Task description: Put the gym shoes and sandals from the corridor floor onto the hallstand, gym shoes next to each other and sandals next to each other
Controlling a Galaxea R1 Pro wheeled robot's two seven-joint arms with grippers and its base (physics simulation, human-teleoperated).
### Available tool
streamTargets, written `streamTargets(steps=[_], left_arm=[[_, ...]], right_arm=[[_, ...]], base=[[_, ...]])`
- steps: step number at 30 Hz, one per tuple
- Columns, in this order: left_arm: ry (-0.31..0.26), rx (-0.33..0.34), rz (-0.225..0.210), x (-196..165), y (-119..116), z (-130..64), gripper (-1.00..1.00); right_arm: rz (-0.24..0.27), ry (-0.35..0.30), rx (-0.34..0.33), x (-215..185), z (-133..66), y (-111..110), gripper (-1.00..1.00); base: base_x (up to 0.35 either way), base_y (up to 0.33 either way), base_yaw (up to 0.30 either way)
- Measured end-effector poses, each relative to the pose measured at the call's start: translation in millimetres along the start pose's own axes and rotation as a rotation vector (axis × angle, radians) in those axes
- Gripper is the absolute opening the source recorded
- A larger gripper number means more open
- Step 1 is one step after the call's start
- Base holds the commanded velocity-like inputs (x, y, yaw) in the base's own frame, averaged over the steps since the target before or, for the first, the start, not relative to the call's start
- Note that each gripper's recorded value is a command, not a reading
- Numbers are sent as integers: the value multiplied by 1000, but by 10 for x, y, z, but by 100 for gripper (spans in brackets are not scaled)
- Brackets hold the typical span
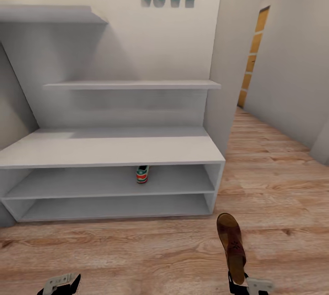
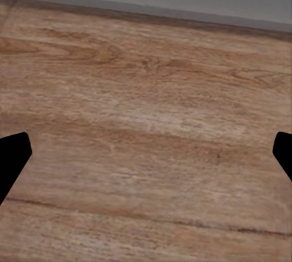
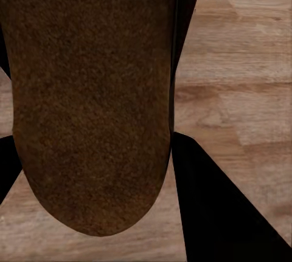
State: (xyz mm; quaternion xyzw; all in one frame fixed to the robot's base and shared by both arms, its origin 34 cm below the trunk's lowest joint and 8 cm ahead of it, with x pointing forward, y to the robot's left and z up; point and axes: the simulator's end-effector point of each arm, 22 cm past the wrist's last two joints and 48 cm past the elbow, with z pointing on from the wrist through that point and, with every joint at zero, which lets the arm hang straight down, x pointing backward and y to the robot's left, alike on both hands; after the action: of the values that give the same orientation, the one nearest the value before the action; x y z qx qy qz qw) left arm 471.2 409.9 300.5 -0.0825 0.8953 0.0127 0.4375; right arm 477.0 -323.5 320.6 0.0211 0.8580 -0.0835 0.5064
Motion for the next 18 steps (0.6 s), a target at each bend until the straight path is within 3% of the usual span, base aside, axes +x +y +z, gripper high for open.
streamTargets(steps=[11,18], left_arm=[[0,1,-1,4,-7,0,100],[2,0,-1,6,0,0,100]], right_arm=[[1,-1,0,-5,1,2,-100],[3,-2,0,-6,2,8,-100]], base=[[-4,307,0],[-153,295,0]])
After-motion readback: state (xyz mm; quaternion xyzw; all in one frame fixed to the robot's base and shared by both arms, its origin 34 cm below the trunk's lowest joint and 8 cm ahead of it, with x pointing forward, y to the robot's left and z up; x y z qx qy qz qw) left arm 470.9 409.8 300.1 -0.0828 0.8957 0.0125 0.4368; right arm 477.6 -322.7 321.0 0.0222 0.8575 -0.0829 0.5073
